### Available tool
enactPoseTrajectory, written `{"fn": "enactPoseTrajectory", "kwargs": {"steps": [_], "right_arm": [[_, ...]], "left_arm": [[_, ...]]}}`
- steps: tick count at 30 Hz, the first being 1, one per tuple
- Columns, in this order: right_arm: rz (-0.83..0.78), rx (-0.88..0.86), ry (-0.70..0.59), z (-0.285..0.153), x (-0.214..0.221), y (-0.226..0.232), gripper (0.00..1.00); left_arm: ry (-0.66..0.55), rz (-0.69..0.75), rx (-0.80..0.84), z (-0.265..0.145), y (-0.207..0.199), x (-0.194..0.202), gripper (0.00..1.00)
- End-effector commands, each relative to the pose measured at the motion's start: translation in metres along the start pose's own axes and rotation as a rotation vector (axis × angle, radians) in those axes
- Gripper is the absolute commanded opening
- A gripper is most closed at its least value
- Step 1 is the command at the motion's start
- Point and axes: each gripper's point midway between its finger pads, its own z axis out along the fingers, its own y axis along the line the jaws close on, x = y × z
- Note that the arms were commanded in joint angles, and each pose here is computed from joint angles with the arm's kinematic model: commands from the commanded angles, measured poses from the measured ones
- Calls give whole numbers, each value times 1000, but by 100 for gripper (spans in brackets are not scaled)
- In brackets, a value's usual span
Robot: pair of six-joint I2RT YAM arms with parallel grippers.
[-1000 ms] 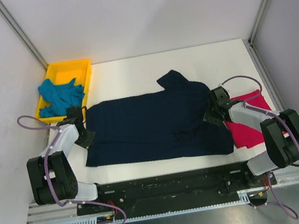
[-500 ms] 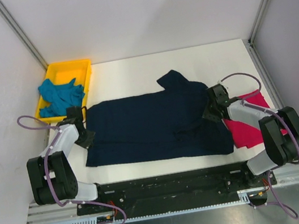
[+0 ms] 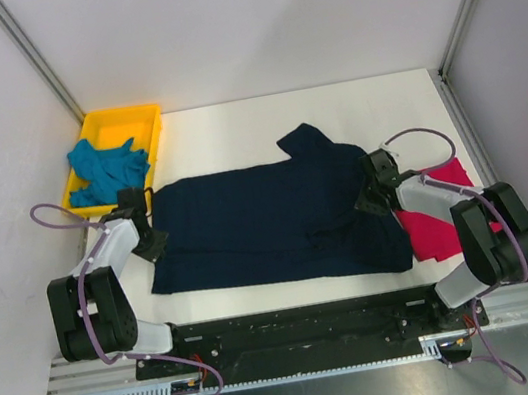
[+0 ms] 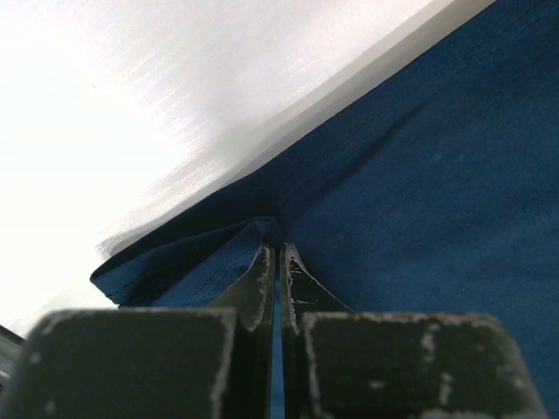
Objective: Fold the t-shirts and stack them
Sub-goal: Fold the flattened tshirt in 1/3 of the way
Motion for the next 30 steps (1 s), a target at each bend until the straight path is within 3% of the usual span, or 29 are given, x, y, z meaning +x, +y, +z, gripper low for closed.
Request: {"fn": "enactPoseTrajectory", "kwargs": {"steps": [1,4,10,18,30], "right_arm": [[-19,14,-36,3,-10,5,27],[-23,14,-34,5,-9,6,24],[-25,5,-65,-7,-20,12,2],[-21,-11,-144,-44,-42,14,0],[-6,-22,-189,-62,-53,12,0]], "left_arm": [[-40,6,19,-7,-7,-12,0],[-38,6,19,-6,-7,-11,0],[-45,13,24,-8,-7,-13,0],[-62,20,45,-15,-8,-16,0],[-91,24,75,-24,-15,-25,0]]}}
